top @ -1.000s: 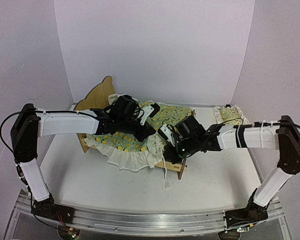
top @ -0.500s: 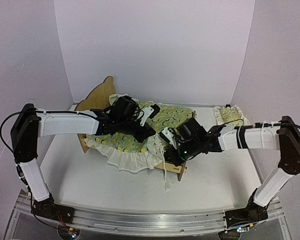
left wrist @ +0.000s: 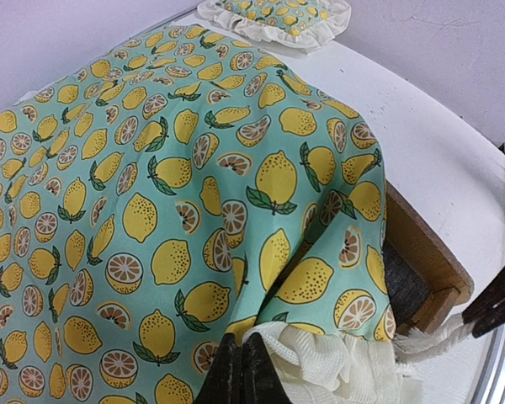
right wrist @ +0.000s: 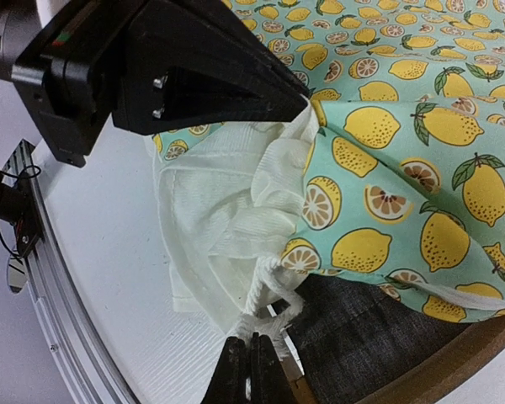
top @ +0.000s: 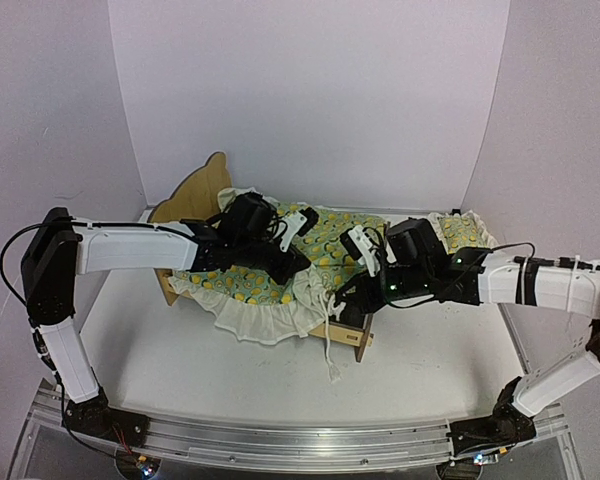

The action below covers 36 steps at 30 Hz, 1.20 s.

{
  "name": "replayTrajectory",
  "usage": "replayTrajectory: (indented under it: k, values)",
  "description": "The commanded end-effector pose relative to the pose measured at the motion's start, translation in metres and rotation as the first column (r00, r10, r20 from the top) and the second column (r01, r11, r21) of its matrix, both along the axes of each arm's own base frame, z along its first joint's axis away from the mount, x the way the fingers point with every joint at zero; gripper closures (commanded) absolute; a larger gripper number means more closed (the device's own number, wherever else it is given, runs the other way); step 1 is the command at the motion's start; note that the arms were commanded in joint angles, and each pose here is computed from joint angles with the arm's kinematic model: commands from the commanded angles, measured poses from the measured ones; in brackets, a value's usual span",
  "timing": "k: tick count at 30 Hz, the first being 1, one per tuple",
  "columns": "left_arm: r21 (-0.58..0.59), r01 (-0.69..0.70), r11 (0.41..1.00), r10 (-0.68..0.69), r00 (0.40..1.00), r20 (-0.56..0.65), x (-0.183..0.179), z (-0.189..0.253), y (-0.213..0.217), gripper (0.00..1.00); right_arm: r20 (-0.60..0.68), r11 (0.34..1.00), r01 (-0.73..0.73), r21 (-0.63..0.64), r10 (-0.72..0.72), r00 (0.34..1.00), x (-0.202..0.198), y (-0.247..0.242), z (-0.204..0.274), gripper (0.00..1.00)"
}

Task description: Set up the pet bed

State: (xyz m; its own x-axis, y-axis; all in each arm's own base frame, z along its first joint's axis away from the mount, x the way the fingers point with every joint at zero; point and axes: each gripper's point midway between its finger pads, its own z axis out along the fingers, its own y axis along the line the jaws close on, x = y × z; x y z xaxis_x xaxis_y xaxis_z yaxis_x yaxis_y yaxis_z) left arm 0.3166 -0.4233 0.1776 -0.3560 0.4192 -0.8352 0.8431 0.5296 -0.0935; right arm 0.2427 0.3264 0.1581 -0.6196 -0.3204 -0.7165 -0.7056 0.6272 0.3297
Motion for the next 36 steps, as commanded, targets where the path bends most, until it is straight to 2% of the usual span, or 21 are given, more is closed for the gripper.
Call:
replayTrajectory:
  k: [1,6,10,16,19,27,36]
  values:
    - [-0.094,-0.034,0.995,0.041,0.996,0.082,0.007,0.049,0.005,1.0,0.023,0.996,-0.028,0.079,0.026,0.999,0.011,0.007,0.014,1.0]
    - [-0.105,-0.066,0.992,0.078,0.991,0.112,0.01,0.054,0.012,1.0,0.092,0.995,-0.097,0.008,0.096,0.991,0.008,-0.001,-0.004,1.0]
    - [-0.138,-0.125,0.982,0.143,0.982,0.126,0.015,0.065,0.021,1.0,0.057,0.989,-0.146,-0.039,0.148,0.987,0.008,0.001,-0.025,1.0]
    - [-0.158,-0.166,0.973,0.194,0.963,0.185,0.02,0.084,0.032,1.0,-0.075,0.978,-0.203,-0.037,0.2,0.977,-0.002,0.007,-0.036,1.0]
    - [-0.163,-0.16,0.974,0.189,0.964,0.185,0.019,0.084,0.032,1.0,-0.128,0.983,-0.172,-0.061,0.163,0.978,0.005,0.003,-0.044,1.0]
    - [-0.163,-0.153,0.975,0.181,0.967,0.178,0.018,0.081,0.03,1.0,-0.336,0.986,-0.122,0.113,0.153,0.929,0.01,0.005,-0.018,1.0]
    - [-0.17,-0.124,0.978,0.152,0.975,0.162,0.014,0.08,0.025,1.0,-0.435,0.986,-0.145,0.086,0.168,0.885,0.004,0.008,-0.049,1.0]
